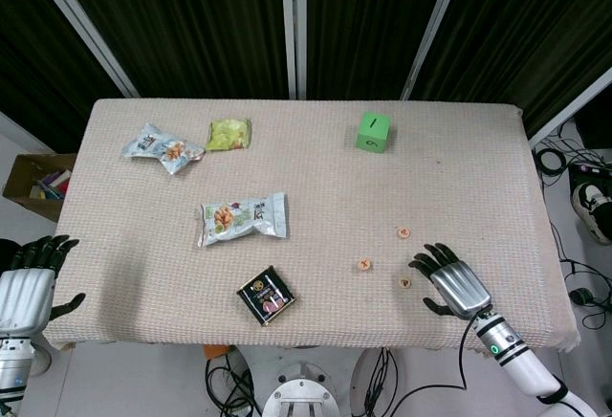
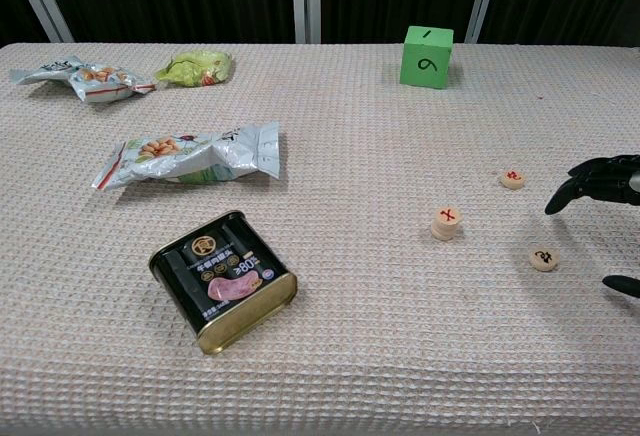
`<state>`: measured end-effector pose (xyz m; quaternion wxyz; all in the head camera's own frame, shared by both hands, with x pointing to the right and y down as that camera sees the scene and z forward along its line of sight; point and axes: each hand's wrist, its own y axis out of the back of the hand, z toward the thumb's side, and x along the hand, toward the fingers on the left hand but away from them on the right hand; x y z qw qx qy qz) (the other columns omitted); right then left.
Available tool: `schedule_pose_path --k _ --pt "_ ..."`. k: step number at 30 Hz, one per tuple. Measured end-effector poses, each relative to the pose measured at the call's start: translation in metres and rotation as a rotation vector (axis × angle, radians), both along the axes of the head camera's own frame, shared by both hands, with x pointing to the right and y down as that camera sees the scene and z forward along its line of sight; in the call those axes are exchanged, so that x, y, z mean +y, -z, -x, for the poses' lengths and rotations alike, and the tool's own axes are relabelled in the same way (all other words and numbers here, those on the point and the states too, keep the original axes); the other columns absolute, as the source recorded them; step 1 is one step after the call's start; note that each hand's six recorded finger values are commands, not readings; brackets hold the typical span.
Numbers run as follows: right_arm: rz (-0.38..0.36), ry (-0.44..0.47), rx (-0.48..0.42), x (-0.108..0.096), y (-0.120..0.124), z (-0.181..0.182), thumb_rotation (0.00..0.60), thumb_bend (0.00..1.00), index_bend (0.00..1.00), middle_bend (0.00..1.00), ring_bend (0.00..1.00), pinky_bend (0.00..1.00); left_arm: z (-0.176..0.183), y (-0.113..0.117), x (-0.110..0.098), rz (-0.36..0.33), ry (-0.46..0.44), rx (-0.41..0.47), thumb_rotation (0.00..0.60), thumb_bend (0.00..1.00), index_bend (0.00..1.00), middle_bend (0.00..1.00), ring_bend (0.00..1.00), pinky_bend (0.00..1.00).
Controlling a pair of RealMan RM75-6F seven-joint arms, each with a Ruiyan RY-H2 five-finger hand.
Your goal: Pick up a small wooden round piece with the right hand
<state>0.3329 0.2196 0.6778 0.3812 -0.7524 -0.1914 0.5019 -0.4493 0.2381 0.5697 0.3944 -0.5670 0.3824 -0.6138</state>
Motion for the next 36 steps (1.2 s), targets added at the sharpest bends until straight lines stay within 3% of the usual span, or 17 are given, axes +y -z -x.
schedule_pose_path --k 8,17,30,36 --pt "-0.018 0.054 0.012 0.003 -0.009 0.009 0.600 0.28 0.36 0.22 0.03 0.10 -0.001 -0.003 0.001 0.004 -0.005 0.005 0.600 0.00 0.22 0.18 0.13 0.19" --pt "-0.060 0.105 0.023 0.004 -0.023 0.020 0.600 0.30 0.38 0.21 0.00 0.05 0.002 -0.001 0.003 -0.001 0.002 0.004 0.600 0.00 0.22 0.18 0.13 0.19" --pt "-0.067 0.104 0.005 -0.001 -0.033 0.026 0.600 0.36 0.49 0.24 0.00 0.05 0.005 -0.001 0.005 -0.001 0.009 0.000 0.600 0.00 0.22 0.18 0.13 0.19" --pt "-0.097 0.092 -0.014 -0.010 -0.024 0.027 0.600 0.37 0.51 0.24 0.00 0.05 0.007 0.000 0.006 -0.003 0.013 -0.002 0.600 0.00 0.22 0.18 0.13 0.19"
